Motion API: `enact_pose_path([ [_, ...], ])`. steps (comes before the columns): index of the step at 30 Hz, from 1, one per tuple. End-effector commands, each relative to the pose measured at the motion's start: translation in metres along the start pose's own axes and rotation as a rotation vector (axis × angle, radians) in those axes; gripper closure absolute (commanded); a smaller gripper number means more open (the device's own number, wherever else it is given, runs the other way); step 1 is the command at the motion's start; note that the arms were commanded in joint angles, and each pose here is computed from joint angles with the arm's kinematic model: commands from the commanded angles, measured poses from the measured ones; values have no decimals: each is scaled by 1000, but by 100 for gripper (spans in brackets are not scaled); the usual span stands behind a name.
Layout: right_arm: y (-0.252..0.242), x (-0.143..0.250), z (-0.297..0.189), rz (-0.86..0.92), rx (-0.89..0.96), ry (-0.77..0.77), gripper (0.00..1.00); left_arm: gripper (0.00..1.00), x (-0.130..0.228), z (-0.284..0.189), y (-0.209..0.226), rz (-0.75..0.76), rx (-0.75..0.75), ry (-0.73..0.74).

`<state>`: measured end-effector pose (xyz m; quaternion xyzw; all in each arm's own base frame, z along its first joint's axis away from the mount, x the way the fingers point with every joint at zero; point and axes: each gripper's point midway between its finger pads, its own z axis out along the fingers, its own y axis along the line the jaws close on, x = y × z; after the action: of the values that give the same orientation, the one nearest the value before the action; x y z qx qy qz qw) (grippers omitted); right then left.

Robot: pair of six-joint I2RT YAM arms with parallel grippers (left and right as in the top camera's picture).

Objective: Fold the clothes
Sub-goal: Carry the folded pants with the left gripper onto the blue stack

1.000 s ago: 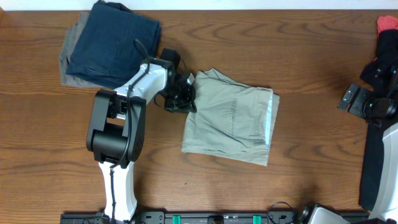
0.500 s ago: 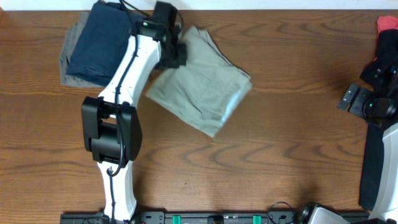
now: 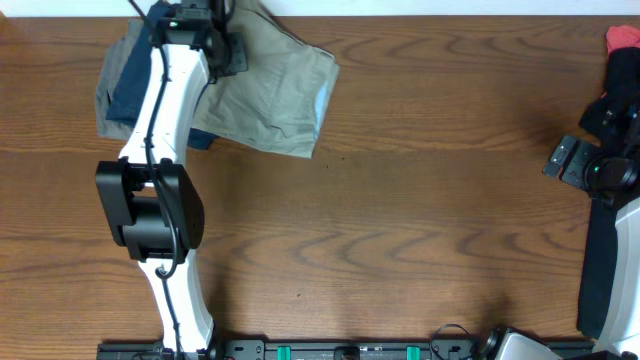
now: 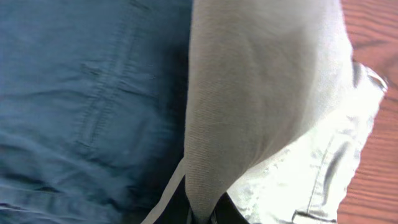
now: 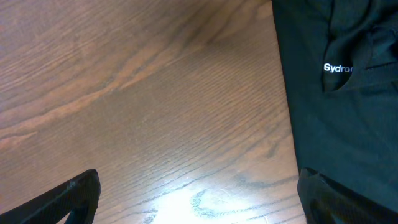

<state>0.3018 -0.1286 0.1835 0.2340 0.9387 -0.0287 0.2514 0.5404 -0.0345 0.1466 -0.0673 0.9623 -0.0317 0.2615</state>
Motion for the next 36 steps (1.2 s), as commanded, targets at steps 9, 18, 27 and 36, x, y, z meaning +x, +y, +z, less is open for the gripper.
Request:
enact_pose_path([
  [9, 2, -4, -5, -19, -1, -18, 1, 94, -45, -50, -9, 9, 20, -138],
  [18, 2, -4, -5, -19, -1, -18, 1, 94, -61, -80, -12, -27, 33, -190],
  [27, 2, -4, -5, -19, -1, -18, 1, 94, -69, -100, -13, -55, 45, -233],
  [36, 2, -4, -5, -18, -1, -18, 1, 94, -80, -142, -15, -70, 66, -315],
])
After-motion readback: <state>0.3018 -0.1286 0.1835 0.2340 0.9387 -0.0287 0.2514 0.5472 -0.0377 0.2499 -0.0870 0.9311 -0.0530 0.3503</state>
